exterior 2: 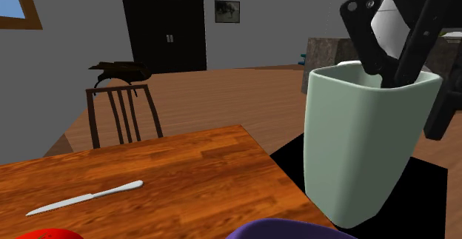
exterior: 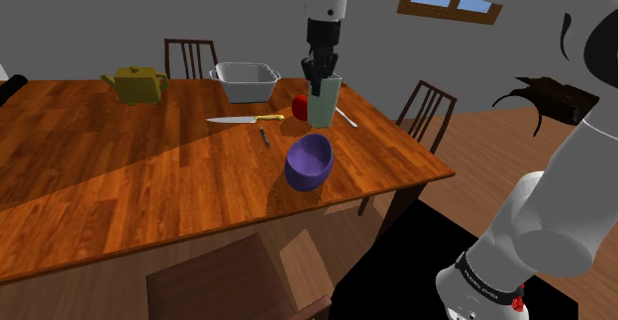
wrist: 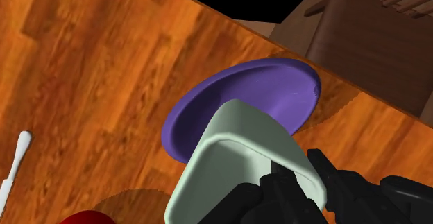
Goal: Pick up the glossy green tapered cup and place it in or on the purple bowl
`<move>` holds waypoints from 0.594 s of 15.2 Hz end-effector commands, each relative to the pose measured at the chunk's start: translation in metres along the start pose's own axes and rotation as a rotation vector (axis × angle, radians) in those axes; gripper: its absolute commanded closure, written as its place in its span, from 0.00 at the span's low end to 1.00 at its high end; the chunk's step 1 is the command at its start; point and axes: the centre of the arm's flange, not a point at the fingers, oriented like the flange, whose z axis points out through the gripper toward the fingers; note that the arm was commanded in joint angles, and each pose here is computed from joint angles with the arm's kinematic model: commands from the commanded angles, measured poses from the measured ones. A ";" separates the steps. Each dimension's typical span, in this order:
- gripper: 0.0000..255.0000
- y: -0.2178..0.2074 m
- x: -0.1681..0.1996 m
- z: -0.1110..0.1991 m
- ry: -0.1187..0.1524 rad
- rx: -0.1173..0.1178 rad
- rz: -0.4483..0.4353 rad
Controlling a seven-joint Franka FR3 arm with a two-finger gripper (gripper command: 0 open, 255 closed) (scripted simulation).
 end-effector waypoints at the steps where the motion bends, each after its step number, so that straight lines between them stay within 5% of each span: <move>1: 1.00 0.000 0.001 0.010 0.001 0.000 0.000; 9: 1.00 -0.001 0.005 0.052 0.001 0.000 0.000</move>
